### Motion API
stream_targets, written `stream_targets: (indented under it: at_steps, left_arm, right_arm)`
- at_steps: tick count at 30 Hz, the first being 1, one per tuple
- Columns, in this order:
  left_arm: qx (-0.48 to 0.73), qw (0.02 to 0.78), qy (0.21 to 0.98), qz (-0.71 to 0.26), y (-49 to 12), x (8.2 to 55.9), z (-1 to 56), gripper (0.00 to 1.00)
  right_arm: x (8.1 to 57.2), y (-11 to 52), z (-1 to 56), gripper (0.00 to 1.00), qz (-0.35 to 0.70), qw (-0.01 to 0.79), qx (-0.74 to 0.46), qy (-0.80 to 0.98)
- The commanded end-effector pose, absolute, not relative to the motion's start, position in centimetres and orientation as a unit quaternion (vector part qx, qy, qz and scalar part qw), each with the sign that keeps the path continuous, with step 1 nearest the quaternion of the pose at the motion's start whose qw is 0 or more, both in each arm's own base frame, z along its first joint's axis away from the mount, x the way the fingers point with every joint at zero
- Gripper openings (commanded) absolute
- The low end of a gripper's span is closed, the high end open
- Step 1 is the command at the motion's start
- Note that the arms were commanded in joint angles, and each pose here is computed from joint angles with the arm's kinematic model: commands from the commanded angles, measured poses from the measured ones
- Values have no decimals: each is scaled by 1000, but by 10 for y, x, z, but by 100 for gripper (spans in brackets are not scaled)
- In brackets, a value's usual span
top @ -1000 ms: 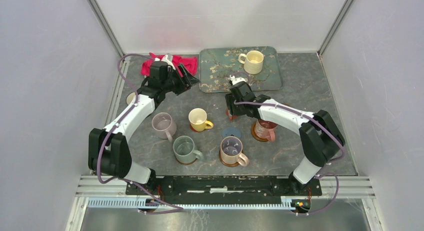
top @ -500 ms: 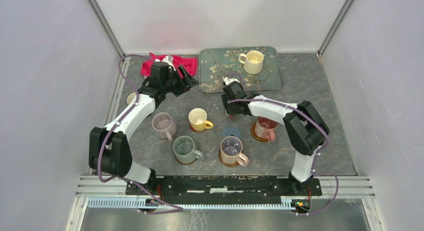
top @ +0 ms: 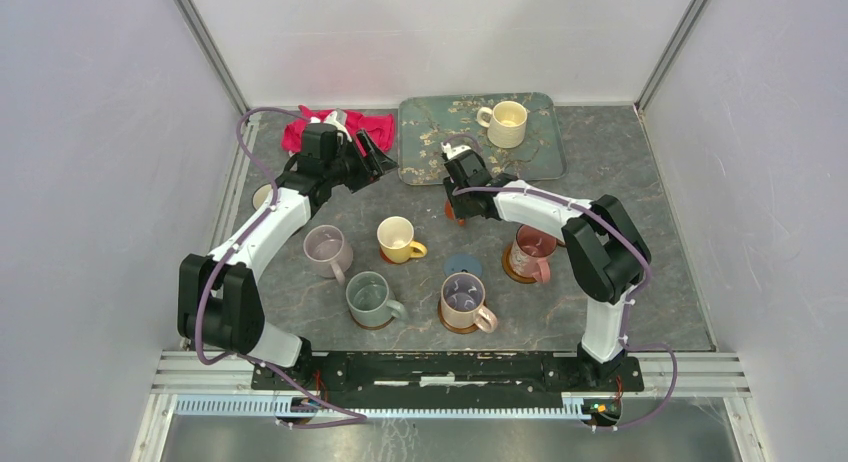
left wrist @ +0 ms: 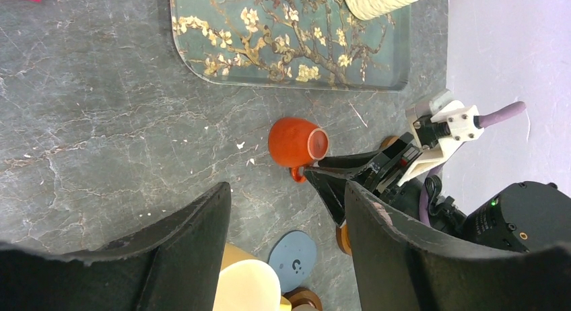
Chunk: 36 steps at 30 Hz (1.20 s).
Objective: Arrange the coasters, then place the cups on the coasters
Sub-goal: Pick up the cup at the center of the board.
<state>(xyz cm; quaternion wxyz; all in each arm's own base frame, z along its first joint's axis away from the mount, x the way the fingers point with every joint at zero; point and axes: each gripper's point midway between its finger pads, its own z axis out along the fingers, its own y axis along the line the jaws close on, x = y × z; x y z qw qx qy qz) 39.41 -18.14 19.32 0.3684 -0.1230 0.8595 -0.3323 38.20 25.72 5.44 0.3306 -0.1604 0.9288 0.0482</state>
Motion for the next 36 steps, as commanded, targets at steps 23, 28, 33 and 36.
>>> stream_targets:
  at_steps: [23, 28, 33, 36]
  left_arm:
    - [-92, 418, 829, -359, -185, 399, 219, 70]
    - [-90, 420, 826, -366, -186, 397, 223, 70]
    - [-89, 422, 820, -376, -188, 396, 229, 70]
    - [-87, 424, 817, -381, -189, 395, 234, 70]
  right_arm:
    - [400, 271, 52, 16, 44, 323, -134, 936]
    - [406, 282, 74, 2, 72, 344, -133, 927]
    - [412, 295, 102, 0, 123, 369, -128, 912]
    - [414, 302, 118, 0, 175, 380, -120, 900]
